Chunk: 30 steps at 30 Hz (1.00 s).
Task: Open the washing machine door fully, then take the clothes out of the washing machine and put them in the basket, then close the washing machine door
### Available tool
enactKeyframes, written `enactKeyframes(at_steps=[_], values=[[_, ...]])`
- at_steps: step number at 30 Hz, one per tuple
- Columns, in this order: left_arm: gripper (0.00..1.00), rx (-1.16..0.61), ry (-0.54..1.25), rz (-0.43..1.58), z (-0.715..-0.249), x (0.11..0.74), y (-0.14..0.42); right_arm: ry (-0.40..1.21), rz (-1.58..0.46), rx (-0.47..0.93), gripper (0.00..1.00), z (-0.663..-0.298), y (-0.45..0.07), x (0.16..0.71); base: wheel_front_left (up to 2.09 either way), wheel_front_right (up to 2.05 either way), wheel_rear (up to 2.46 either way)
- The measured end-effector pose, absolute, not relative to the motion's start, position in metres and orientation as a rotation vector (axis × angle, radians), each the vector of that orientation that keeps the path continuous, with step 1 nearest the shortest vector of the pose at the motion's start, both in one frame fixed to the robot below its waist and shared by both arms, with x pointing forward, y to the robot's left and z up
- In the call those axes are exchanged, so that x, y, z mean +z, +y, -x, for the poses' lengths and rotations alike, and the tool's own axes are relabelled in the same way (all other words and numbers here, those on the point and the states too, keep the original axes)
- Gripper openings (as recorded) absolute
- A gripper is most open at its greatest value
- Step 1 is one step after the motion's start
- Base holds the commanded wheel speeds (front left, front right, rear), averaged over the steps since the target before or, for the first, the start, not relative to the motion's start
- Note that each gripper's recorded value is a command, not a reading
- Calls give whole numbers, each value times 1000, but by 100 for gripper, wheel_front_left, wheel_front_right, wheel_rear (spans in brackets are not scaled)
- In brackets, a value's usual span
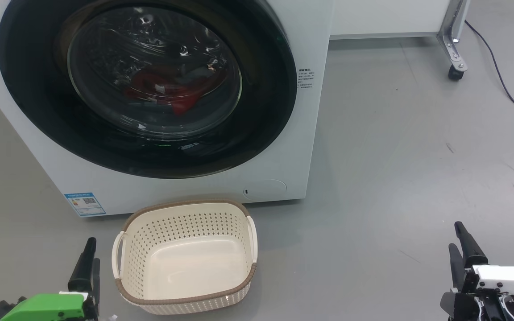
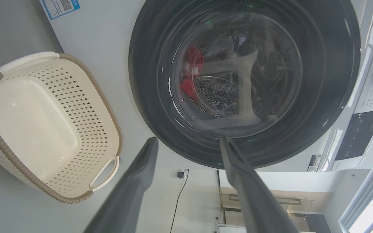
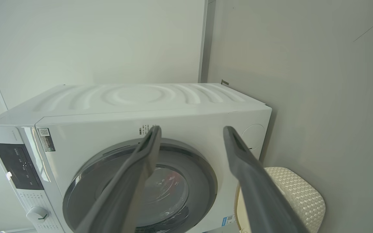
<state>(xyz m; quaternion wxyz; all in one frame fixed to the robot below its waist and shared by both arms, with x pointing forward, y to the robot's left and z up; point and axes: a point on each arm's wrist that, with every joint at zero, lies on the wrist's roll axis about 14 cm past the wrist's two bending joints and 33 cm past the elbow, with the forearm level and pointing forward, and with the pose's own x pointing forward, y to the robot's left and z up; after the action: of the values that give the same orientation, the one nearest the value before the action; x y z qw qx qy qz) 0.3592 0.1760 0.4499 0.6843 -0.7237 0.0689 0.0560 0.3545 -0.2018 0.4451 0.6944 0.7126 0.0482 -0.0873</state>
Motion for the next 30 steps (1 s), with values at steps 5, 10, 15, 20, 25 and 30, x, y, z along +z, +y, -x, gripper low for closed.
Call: enactKeyframes(at_steps=[5,10,15,20,25,30], values=[[100,119,140,1607,-362,454,174,98,-1564,-200,100,-356,-203,446,0,0,0],[100,105,128,1555,-365,459,172,99,-1508,-198,100,-356,-204,447,0,0,0],[100,87,133,1458,-367,462,172,107,-1413,-186,100,-358,-206,448,0,0,0],[100,63,137,1313,-369,464,173,123,-1254,-152,100,-361,-206,451,0,0,0],[100,37,129,1216,-373,469,172,139,-1117,-114,100,-365,-202,455,0,0,0],[100,20,119,1098,-375,474,172,158,-1002,-94,100,-366,-198,455,0,0,0]])
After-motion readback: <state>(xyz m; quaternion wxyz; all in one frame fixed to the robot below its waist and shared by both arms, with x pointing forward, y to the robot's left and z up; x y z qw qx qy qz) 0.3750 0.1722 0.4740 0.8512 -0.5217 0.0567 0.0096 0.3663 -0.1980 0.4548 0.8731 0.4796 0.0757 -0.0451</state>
